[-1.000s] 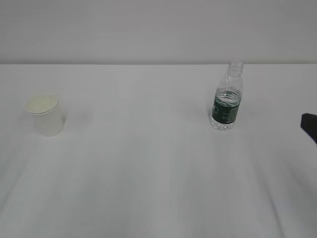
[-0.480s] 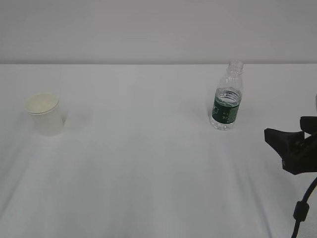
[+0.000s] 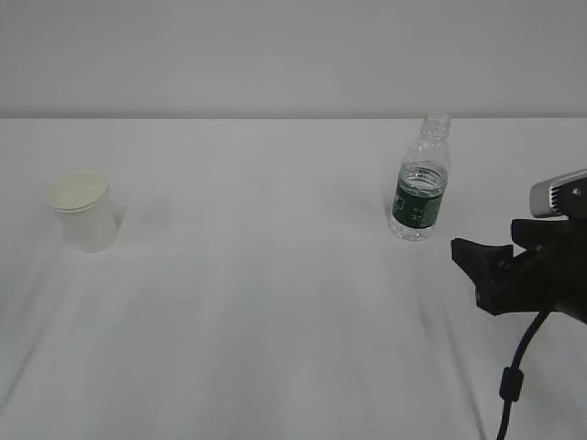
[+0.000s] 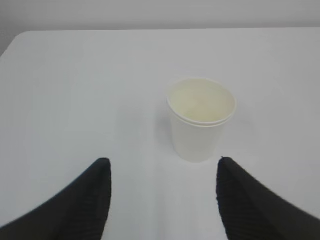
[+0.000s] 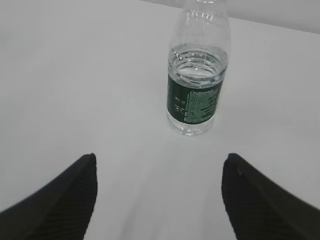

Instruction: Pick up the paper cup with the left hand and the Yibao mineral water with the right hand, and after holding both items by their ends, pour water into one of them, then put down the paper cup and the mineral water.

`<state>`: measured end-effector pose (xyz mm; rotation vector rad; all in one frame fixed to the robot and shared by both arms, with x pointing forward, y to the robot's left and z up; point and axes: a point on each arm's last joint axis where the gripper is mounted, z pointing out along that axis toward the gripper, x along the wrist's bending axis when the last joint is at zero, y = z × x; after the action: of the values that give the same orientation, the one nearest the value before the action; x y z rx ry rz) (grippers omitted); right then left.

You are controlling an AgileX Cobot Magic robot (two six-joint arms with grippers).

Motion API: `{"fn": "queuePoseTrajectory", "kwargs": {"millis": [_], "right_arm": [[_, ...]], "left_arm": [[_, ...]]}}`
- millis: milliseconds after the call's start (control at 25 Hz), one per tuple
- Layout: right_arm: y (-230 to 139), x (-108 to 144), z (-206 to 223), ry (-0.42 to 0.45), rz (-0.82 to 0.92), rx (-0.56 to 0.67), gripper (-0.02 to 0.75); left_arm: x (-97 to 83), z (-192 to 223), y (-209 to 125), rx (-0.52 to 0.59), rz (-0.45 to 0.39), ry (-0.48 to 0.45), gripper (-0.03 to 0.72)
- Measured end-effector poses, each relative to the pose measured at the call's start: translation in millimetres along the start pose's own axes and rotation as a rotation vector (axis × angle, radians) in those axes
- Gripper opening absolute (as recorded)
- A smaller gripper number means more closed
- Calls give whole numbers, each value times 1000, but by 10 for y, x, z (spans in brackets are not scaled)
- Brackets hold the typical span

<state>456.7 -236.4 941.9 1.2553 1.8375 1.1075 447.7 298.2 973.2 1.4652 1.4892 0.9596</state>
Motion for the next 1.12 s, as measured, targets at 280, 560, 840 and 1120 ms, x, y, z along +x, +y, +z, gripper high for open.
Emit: {"fn": "queuePoseTrajectory", "kwargs": {"millis": [280,560,840,1120], "right_arm": [[-137,18,239,18,10,-59,589],[-210,26,343,25,18,-97,589],[-226,28,387,28,22,-126,589],[-319,38,476,31,32,-156,589]], "left_arm": [[-123,266,-147,-22,56,-98,477],[-190,582,-491,22,51,-159,482],[-212,771,-745,-23,17,-194,538],[-202,864,-1044,91,9,-193,546]]}}
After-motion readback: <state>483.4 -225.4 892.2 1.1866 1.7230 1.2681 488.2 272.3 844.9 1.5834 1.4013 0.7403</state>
